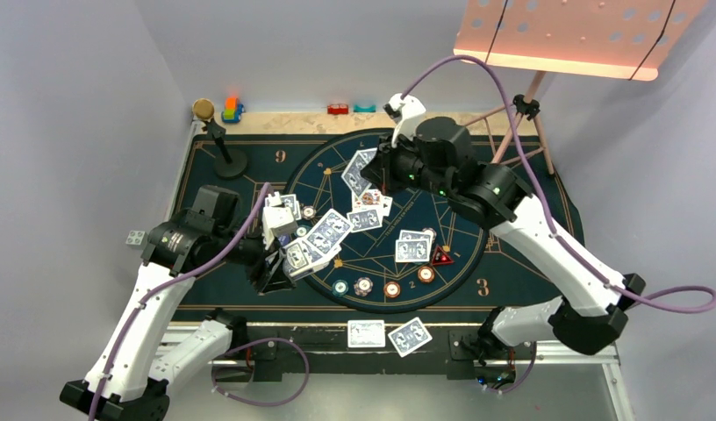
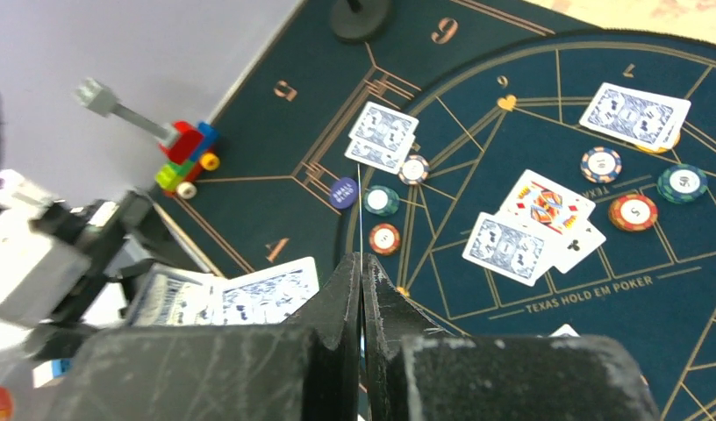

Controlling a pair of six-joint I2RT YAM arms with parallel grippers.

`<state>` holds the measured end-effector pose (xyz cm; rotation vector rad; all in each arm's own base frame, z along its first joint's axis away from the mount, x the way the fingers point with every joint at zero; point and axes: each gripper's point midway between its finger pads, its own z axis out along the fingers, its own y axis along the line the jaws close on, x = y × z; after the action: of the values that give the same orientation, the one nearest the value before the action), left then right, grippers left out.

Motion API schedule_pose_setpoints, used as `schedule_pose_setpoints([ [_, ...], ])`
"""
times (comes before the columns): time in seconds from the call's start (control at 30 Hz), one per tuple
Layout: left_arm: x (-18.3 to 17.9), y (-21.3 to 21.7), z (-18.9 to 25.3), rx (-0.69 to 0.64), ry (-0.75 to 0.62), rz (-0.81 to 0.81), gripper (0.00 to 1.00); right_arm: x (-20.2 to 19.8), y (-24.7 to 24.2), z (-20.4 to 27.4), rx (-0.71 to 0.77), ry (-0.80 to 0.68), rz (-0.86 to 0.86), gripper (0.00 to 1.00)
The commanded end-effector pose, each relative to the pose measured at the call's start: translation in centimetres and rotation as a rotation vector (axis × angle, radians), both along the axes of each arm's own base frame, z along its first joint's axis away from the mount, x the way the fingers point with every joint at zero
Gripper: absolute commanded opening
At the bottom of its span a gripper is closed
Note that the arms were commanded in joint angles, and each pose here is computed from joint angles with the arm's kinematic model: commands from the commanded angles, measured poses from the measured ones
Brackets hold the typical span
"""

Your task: Distribute texas hold em gaming equipment

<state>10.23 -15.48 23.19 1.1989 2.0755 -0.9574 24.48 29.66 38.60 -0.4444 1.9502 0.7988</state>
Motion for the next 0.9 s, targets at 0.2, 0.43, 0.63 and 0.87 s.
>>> schedule_pose_setpoints([
  [0.2,0.0,-0.6,1.9,-0.053,-0.038,-0.021,0.0,1.8,0.5,-4.7,-0.136,0.023,-0.022,0.0],
  [0.43,0.0,-0.6,2.1,-0.057,-0.04,-0.022,0.0,1.0,2.9,-7.7,-0.151,0.088,0.046,0.0],
  [0.63,0.0,-0.6,2.1,-0.054,-0.041,-0.02,0.0,-0.3,5.2,-8.6,-0.149,0.115,0.102,0.0],
  [0.87,0.1,-0.6,2.0,-0.053,-0.041,-0.021,0.0,-2.9,7.5,-8.9,-0.144,0.145,0.16,0.0],
])
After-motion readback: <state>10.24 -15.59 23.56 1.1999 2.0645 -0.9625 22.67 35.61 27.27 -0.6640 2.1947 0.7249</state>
